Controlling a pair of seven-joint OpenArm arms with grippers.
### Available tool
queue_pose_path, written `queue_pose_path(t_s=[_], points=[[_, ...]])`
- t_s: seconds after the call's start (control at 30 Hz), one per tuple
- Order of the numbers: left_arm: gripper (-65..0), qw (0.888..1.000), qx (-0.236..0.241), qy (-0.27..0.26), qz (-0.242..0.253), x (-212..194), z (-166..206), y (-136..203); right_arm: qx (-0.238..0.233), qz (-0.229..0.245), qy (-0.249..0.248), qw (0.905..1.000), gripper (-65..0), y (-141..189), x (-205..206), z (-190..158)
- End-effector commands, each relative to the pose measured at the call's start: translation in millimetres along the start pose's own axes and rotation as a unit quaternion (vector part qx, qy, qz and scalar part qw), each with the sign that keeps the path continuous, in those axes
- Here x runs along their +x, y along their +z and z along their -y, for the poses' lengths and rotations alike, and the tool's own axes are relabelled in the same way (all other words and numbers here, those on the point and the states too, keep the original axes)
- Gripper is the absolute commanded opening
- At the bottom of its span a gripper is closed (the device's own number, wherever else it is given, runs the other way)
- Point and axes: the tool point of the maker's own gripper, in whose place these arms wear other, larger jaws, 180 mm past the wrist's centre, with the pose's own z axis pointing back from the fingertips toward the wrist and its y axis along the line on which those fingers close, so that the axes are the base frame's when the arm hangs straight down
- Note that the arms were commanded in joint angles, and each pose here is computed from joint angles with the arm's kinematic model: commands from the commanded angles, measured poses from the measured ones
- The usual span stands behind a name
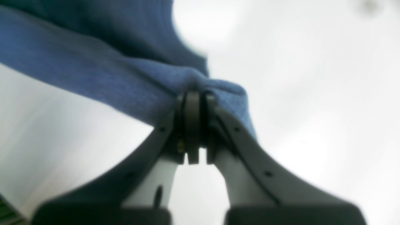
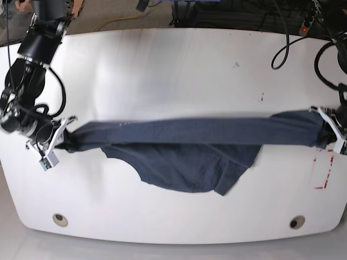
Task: Fold the T-shirt properly
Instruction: 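Lift the shirt with both grippers and pull it taut between them, then release the left gripper and move it to the shirt's hanging corner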
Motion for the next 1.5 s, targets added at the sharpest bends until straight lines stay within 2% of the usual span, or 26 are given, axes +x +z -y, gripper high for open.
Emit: queue_pose_path(t_s=[0.0,0.13,0.27,0.47,0.53,0.7,0.77,0.87,1.0,1.17,1.33,1.47], points=[[-62.8,1.000,-0.006,-0.011,0.013,-3.8,4.1,4.2,-0.011,0.001,-0.009,0.9999,-65.0,7.0,-10.7,4.3],[-62.8,0.999,-0.007,-0.020,-0.026,-39.0,9.0,0.8,0.007,-0.020,-0.042,0.9989,-65.0,-0.4,-48.4,-12.3],[-62.8,0.995,-0.023,-0.063,-0.070,-68.7,11.4,-0.6,0.022,-0.053,-0.062,0.9964,-65.0,-2.7,-84.7,-27.6],[-61.8,0.989,0.001,-0.058,-0.136,-109.2,-6.4,-3.2,0.058,-0.058,-0.090,0.9925,-65.0,-4.7,-106.8,-51.4],[-55.1,0.987,0.004,-0.054,-0.155,-121.0,-9.6,-3.6,0.063,-0.057,-0.095,0.9918,-65.0,-5.1,-108.5,-55.0],[-23.3,0.986,-0.004,-0.034,-0.166,-133.5,-8.6,-5.0,0.069,-0.052,-0.101,0.9912,-65.0,-5.9,-111.7,-60.1],[-14.4,0.988,-0.014,-0.024,-0.155,-130.3,-4.3,-6.0,0.069,-0.046,-0.101,0.9914,-65.0,-6.4,-109.6,-60.1],[-15.3,0.991,-0.035,0.000,-0.127,-119.3,2.8,-7.1,0.072,-0.043,-0.104,0.9910,-65.0,-8.2,-109.2,-63.3],[-17.2,0.991,-0.063,0.023,-0.115,-107.8,5.7,-4.2,0.074,-0.039,-0.105,0.9910,-65.0,-9.5,-106.5,-64.2],[-17.2,0.995,-0.071,0.040,-0.057,-60.0,-2.2,-15.7,0.074,-0.036,-0.107,0.9908,-65.0,-10.2,-105.6,-64.9],[-16.8,0.994,-0.070,0.078,-0.028,-38.9,0.9,-42.0,0.074,-0.035,-0.107,0.9909,-65.0,-10.0,-105.3,-64.4],[-16.9,0.992,-0.085,0.089,-0.041,-31.9,11.5,-74.4,0.072,-0.035,-0.108,0.9909,-65.0,-10.1,-105.4,-64.1]])
